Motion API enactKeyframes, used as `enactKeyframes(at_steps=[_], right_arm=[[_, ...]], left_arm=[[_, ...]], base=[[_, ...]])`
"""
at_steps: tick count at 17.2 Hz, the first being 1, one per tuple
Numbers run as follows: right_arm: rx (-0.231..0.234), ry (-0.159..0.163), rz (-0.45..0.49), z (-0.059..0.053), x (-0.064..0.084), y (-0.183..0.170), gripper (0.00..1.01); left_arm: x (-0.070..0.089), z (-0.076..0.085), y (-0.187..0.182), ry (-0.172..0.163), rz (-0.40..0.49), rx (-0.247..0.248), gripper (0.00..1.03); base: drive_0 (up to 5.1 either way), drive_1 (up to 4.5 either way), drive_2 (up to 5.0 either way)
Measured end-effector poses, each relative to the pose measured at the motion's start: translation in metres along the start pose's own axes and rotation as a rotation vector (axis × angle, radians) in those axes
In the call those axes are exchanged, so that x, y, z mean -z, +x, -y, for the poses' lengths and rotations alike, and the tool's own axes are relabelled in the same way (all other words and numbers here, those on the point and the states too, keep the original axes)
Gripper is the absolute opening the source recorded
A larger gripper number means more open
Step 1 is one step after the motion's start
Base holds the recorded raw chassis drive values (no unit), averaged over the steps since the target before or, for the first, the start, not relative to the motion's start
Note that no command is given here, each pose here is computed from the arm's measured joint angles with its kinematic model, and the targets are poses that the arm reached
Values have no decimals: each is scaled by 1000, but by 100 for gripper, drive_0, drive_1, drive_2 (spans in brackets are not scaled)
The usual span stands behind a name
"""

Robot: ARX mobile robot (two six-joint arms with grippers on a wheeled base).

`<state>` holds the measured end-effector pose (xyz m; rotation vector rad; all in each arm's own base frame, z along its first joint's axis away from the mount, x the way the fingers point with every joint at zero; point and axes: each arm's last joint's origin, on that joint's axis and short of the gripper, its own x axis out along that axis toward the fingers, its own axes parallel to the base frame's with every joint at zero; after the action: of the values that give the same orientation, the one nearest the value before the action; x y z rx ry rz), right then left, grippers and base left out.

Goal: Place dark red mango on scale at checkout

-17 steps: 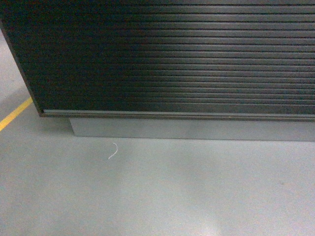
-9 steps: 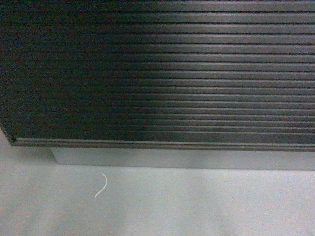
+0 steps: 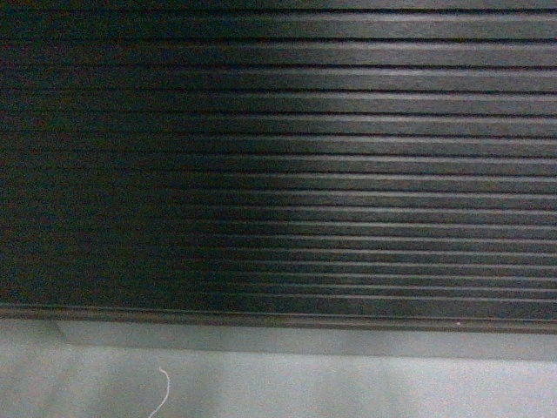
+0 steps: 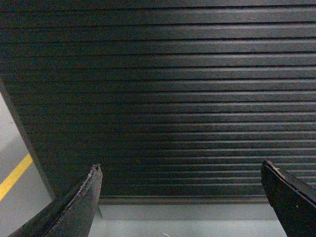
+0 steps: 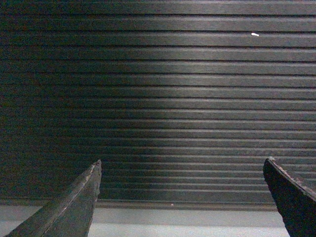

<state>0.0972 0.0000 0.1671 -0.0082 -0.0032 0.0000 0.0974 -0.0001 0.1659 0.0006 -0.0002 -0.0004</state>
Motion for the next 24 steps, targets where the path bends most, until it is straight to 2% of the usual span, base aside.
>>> enactKeyframes(at_steps=[3, 24], right_arm=[[0, 0, 1, 0, 0, 0, 98], [0, 0, 1, 0, 0, 0, 98]], left_arm=[[0, 0, 0, 0, -1, 0, 98], [0, 0, 0, 0, 0, -2, 98]], base=[[0, 427, -428], [0, 0, 0]])
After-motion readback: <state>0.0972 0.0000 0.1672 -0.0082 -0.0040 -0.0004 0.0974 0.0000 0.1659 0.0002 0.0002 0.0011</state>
